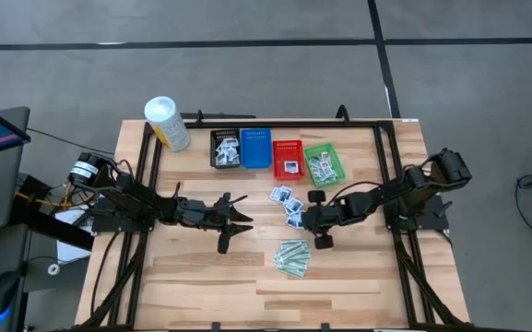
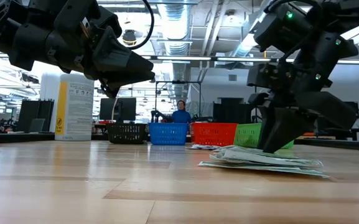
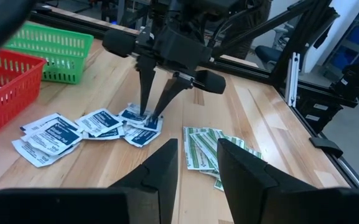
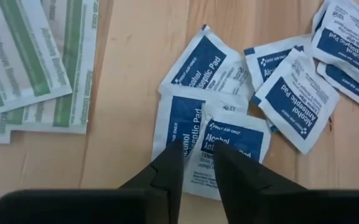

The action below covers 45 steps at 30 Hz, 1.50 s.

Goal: Pick & Place First Aid Supplies
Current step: Put the blue pad into the red bin

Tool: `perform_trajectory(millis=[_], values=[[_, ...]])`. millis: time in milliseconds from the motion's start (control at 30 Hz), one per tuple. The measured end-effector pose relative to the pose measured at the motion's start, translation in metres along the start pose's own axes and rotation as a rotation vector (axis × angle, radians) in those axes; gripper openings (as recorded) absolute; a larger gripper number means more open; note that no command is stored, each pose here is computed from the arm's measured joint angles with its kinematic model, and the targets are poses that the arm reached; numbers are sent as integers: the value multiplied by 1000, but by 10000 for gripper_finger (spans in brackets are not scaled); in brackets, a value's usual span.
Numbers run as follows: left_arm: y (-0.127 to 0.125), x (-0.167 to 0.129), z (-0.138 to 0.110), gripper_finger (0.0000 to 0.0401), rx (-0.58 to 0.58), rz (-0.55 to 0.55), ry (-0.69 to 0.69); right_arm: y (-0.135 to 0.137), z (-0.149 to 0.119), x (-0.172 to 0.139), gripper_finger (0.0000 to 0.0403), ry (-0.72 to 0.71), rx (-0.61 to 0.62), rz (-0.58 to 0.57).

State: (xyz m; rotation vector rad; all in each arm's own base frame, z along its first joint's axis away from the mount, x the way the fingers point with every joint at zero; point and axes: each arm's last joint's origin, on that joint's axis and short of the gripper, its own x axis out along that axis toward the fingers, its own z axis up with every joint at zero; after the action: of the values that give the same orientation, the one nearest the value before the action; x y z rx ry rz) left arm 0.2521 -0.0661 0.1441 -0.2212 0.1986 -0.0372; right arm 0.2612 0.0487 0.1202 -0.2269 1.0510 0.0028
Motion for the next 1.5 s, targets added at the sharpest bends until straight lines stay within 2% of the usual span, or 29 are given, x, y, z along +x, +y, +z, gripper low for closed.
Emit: perform_trajectory(millis=[467,667,867,1067,1233,1500], values=[[0,0,0,112,0,0,0,0,0,-1,3,-5,-2,0],[0,0,0,112,0,0,0,-1,1,-2,3,-8,-18,-5],[0,0,0,112,0,0,0,-2,2,-2,3,-3,-29,-64],[0,0,0,112,4,0,0,-4,19,-12,2,37,-40,-65],[0,0,0,112,4,0,0,1,38,-24,1,16,-60,-64],[0,0,0,112,4,0,0,11,41,-28,1,6,-108,-86]])
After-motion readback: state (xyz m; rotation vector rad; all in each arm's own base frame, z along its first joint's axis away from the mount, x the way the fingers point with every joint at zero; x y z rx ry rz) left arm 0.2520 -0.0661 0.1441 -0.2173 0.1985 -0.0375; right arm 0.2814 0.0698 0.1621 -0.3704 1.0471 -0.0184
